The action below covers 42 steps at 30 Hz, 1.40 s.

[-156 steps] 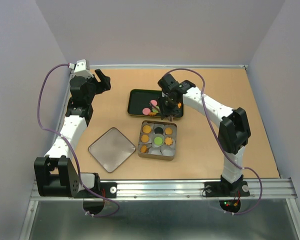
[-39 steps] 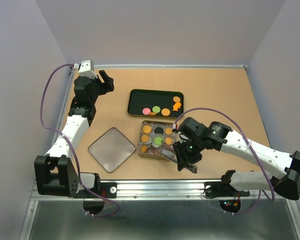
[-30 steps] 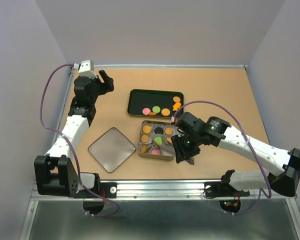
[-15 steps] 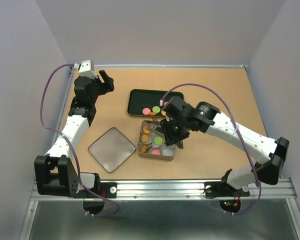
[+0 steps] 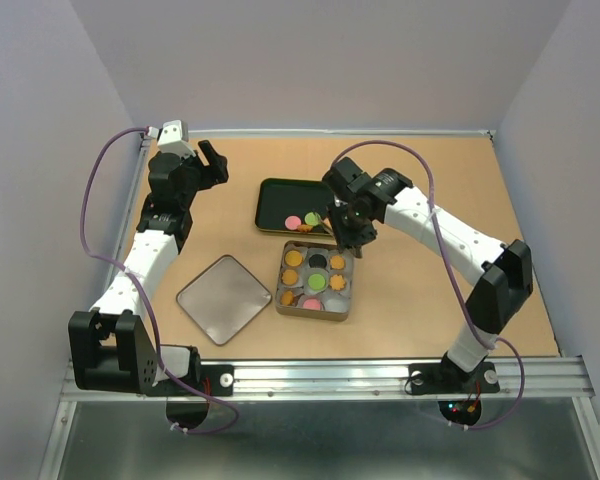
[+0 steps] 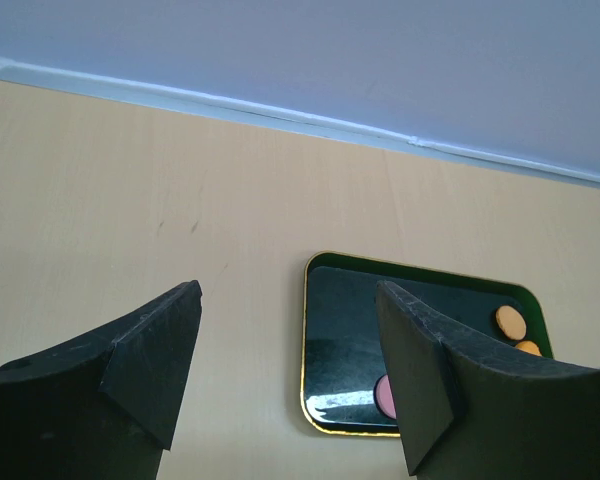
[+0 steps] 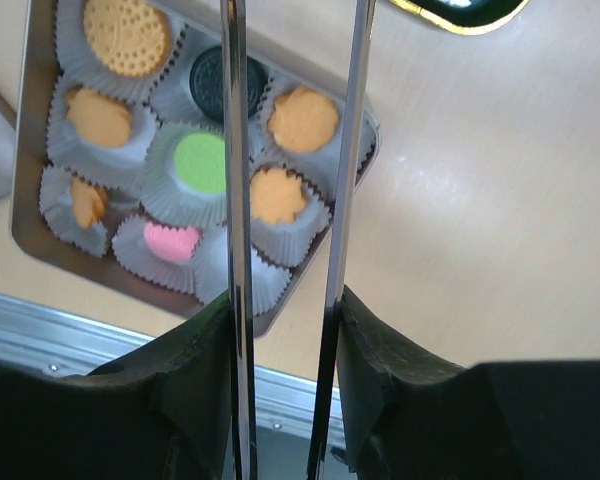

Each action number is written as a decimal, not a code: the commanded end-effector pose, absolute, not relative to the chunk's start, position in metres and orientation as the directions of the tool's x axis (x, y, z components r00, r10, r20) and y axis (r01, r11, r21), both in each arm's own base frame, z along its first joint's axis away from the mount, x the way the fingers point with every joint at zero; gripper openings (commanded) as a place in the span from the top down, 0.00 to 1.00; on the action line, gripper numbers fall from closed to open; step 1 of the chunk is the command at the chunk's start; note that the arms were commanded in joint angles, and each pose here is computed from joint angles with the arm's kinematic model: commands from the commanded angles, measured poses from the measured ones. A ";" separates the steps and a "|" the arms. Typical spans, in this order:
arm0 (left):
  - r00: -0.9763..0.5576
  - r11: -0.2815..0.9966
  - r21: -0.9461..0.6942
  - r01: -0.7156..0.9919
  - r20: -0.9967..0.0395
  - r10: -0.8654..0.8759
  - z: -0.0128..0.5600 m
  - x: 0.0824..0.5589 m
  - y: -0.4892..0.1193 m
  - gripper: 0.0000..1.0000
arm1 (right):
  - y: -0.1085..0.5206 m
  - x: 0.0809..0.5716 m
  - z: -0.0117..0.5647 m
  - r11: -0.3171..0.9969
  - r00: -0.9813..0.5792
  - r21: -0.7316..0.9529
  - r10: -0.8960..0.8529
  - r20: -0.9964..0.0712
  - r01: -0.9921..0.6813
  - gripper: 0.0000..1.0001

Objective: Pack the cookies

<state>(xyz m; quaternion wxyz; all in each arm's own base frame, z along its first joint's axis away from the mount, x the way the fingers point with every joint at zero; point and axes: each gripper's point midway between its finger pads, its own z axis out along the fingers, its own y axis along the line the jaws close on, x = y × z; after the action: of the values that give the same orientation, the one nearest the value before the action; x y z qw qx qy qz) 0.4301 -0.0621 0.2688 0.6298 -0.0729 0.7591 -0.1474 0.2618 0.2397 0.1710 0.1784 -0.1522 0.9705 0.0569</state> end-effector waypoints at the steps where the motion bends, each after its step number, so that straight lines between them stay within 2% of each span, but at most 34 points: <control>1: -0.137 0.947 -0.303 0.106 -0.948 -0.288 0.294 0.430 -0.065 0.20 | 0.259 0.296 0.195 0.937 -0.835 0.072 -0.267 -0.481 -0.341 0.55; 21: -0.135 0.942 -0.313 0.121 -0.945 -0.297 0.296 0.429 -0.068 0.20 | 0.281 0.310 0.141 0.931 -0.873 0.099 -0.288 -0.395 -0.352 0.55; 28: -0.130 0.941 -0.313 0.126 -0.946 -0.297 0.299 0.428 -0.068 0.20 | 0.268 0.307 0.129 0.939 -0.883 0.068 -0.289 -0.369 -0.336 0.52; 42: -0.131 0.941 -0.313 0.127 -0.946 -0.297 0.299 0.428 -0.068 0.20 | 0.254 0.317 0.122 0.954 -0.901 0.061 -0.254 -0.353 -0.293 0.52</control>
<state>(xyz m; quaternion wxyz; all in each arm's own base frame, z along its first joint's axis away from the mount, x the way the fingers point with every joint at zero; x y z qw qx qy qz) 0.4296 -0.0643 0.2688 0.6285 -0.0691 0.7596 -0.1524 0.3086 0.2594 0.1235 0.1638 -0.1510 0.9732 0.0576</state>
